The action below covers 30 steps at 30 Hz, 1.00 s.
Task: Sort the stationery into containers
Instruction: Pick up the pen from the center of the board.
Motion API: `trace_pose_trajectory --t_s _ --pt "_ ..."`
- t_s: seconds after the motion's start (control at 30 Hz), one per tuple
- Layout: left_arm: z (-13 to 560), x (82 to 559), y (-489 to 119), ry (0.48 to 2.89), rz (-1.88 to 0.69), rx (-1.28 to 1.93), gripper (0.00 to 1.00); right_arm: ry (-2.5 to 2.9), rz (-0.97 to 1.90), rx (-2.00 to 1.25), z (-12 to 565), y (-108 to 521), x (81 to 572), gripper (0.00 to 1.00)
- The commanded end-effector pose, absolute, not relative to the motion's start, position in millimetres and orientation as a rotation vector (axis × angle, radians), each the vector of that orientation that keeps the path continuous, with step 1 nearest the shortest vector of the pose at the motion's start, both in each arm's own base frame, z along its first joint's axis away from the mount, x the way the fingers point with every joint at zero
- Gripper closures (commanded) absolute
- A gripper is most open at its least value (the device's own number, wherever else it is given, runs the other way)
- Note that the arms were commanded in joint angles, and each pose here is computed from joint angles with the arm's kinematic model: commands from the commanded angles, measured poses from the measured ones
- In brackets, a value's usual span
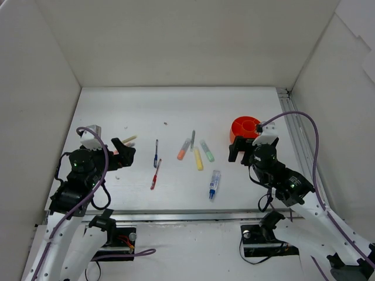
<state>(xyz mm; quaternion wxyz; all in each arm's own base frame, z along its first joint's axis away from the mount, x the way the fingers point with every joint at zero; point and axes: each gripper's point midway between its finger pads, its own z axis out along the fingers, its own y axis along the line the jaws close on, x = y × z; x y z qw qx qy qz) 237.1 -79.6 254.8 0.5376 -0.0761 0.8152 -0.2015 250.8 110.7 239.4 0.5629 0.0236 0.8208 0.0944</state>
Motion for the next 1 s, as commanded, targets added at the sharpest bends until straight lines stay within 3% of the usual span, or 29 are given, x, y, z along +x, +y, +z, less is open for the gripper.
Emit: trace_pose_trajectory --t_s 0.0,0.43,0.97 --pt "267.9 246.0 -87.9 1.892 -0.524 -0.154 0.00 1.883 0.257 0.065 258.8 114.7 256.9 0.02" --pt "259.6 249.3 -92.4 1.922 -0.537 -0.140 0.00 1.970 0.273 -0.107 237.1 138.5 259.5 0.02" --pt "224.2 257.4 -103.7 2.008 -0.556 -0.121 0.00 2.366 0.113 -0.409 115.6 198.3 307.7 0.02"
